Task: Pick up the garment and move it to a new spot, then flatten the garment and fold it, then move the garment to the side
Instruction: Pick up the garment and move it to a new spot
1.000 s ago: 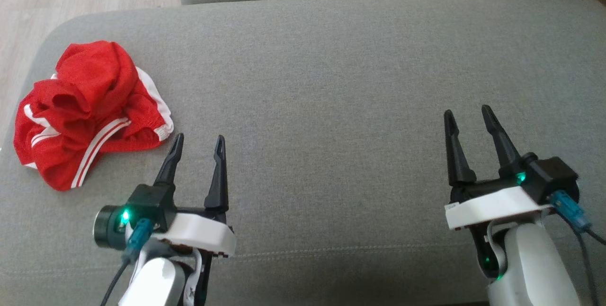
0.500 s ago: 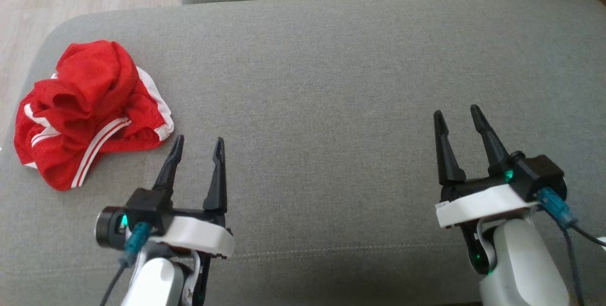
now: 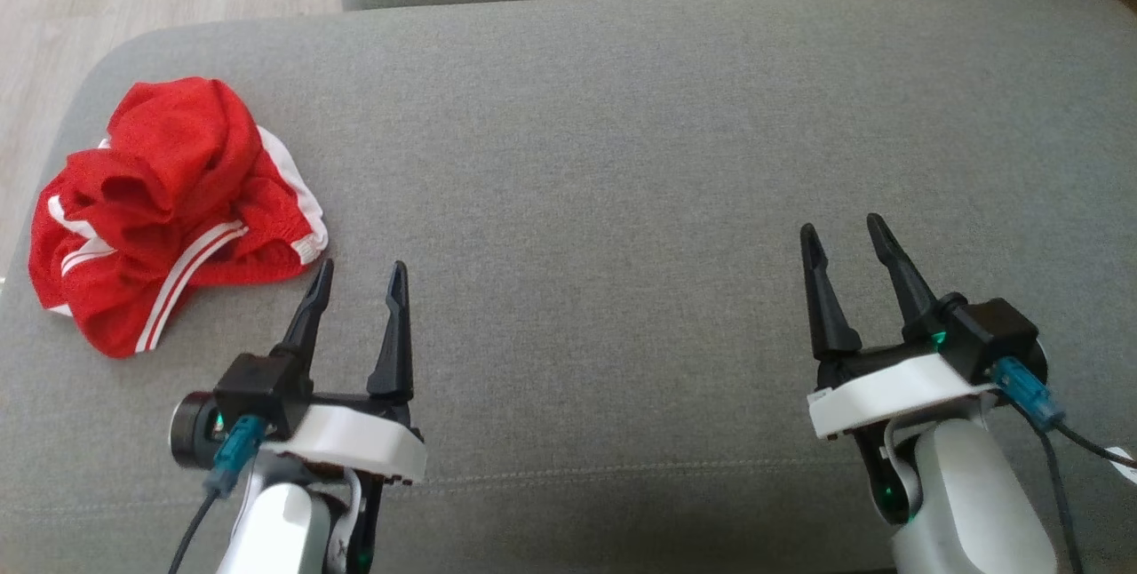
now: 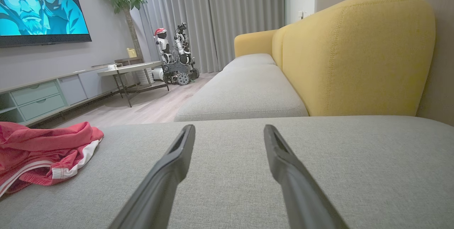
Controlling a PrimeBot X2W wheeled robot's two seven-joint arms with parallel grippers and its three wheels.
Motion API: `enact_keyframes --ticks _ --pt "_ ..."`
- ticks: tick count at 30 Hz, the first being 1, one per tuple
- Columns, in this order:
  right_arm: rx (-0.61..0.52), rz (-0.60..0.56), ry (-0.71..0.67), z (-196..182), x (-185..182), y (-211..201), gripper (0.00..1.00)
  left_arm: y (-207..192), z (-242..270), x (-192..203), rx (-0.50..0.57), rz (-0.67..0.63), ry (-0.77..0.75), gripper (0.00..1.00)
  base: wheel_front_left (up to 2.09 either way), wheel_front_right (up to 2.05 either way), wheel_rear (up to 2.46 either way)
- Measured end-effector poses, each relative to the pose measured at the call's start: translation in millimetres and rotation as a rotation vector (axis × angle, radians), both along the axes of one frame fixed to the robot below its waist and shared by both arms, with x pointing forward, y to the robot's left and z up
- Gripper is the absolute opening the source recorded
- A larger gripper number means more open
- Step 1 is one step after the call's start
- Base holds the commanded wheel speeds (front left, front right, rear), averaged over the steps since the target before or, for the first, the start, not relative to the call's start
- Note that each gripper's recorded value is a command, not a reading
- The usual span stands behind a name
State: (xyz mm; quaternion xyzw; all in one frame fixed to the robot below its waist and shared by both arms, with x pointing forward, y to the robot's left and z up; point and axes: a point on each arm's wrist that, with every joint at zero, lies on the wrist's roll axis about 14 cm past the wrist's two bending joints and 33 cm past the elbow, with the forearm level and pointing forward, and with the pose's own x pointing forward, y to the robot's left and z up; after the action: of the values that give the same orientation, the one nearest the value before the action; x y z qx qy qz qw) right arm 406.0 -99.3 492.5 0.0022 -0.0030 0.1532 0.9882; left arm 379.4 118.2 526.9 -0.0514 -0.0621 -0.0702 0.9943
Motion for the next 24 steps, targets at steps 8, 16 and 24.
enact_keyframes --ticks 8,16,24 --pt "0.015 0.044 0.002 -1 3 16 1.0 12 -4 -2 -0.027 0.043 0.017 1.0 0.0 0.0 0.0" --pt "0.02 0.157 0.009 -4 10 57 1.0 59 8 -11 -0.029 0.199 -0.02 1.0 0.0 0.0 0.0" --pt "0.022 0.291 0.011 -4 9 105 1.0 98 19 -34 -0.023 0.321 -0.051 1.0 0.0 0.0 0.0"
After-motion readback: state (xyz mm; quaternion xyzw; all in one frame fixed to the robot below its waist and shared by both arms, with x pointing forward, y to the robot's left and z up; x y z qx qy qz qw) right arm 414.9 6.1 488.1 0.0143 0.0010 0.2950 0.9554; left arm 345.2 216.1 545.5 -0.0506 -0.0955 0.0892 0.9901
